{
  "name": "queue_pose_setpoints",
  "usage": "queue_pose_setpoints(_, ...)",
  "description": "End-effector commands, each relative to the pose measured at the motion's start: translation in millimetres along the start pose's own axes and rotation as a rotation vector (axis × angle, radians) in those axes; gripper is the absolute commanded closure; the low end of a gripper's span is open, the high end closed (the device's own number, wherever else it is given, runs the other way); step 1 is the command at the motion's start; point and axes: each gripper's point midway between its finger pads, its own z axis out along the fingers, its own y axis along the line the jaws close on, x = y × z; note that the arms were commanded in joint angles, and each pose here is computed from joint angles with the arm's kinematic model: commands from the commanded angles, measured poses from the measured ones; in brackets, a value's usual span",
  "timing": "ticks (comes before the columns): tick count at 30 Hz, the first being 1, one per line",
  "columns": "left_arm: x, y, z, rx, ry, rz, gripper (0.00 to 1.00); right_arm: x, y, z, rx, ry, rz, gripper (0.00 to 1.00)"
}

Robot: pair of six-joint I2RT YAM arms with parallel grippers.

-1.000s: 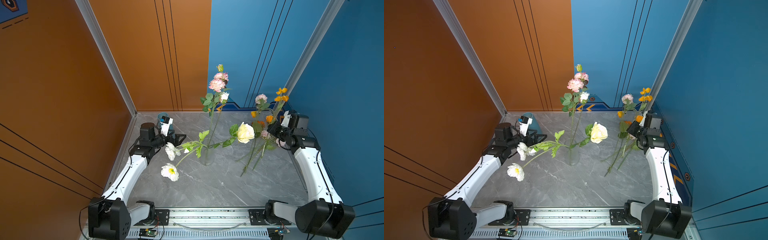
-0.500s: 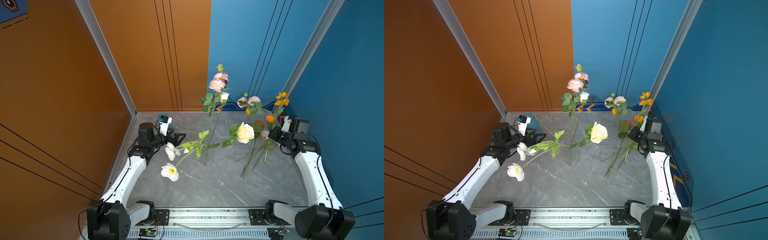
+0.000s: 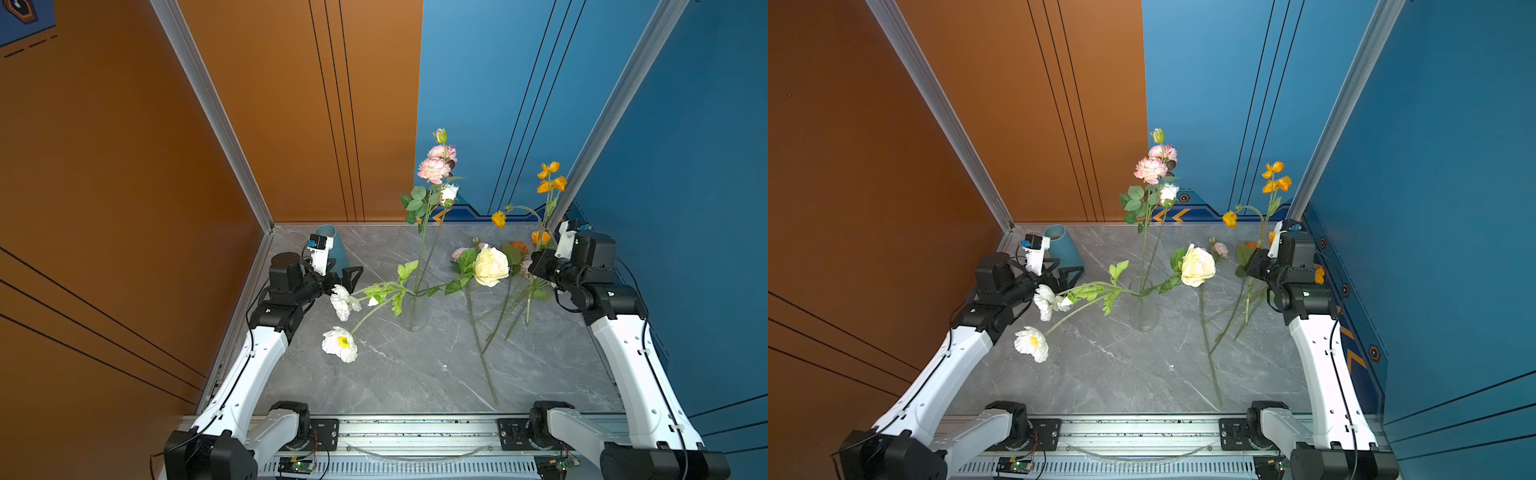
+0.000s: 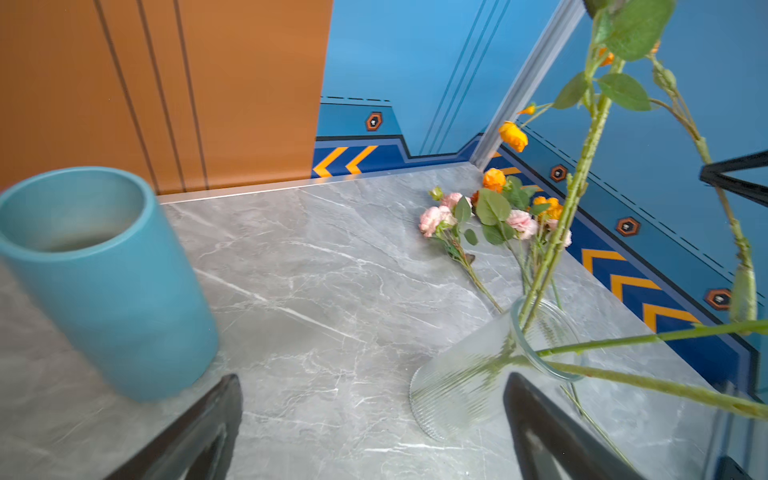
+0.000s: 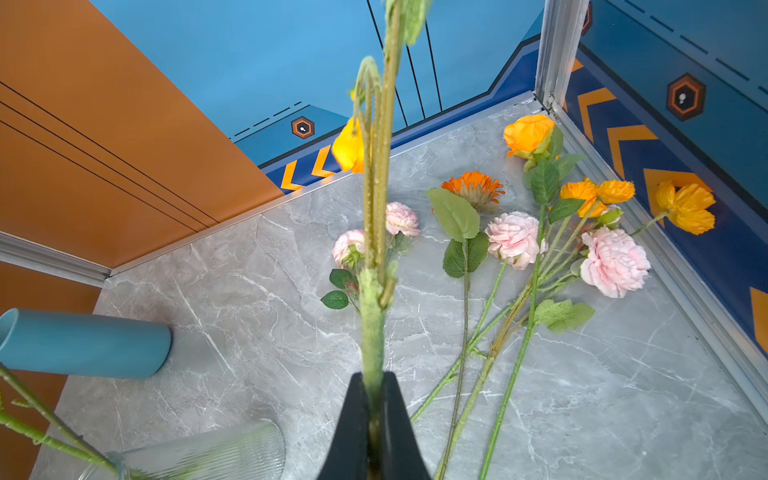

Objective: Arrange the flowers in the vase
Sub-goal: 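Carry the orange poppies over the glass vase with the right gripper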

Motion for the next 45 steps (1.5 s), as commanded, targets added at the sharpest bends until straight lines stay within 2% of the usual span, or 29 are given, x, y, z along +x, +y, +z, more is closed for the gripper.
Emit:
queue_pose_setpoints(1,41,15,-17,-0.117,0.093,-0.141,0.00,-9,6,-22,-0.006,-0.028,-0.036,1.00)
queue_pose_setpoints(3,55,2,-27,-0.093,0.083,-0.163,0.01,-12,10,-29,-0.026,-0.043,-0.033,1.00)
queue_pose_setpoints(7,68,-28,-42,-0.001,0.083,-0.148,0.00,-28,41,-53,-0.163,-0.150,-0.042,1.00)
queue_pose_setpoints(12,69,-66,-47,0.203,0.126,-0.104,0.02,-61,64,-83,-0.240,-0.393,-0.068,1.00)
queue_pose_setpoints(19,59,-66,-39,0.214,0.131,-0.023,0.02,-76,97,-94,-0.342,-0.638,-0.128,1.00)
queue_pose_setpoints(23,54,-69,-34,0.242,0.140,0.023,0.02,-76,114,-117,-0.407,-0.824,-0.173,1.00)
queue_pose_setpoints(27,58,-72,-28,0.285,0.159,0.066,0.02,-68,142,-144,-0.535,-0.979,-0.259,1.00)
queue_pose_setpoints(30,60,-75,-28,0.312,0.164,0.069,0.02,-63,162,-153,-0.575,-1.009,-0.329,1.00)
queue_pose_setpoints(35,60,-77,-35,0.314,0.137,0.104,0.02,-58,186,-159,-0.652,-1.027,-0.373,1.00)
queue_pose_setpoints(41,65,-78,-35,0.326,0.144,0.107,0.02,-47,218,-136,-0.799,-0.979,-0.384,1.00)
queue_pose_setpoints(45,68,-77,-34,0.322,0.149,0.105,0.02,-52,221,-117,-0.830,-0.951,-0.344,1.00)
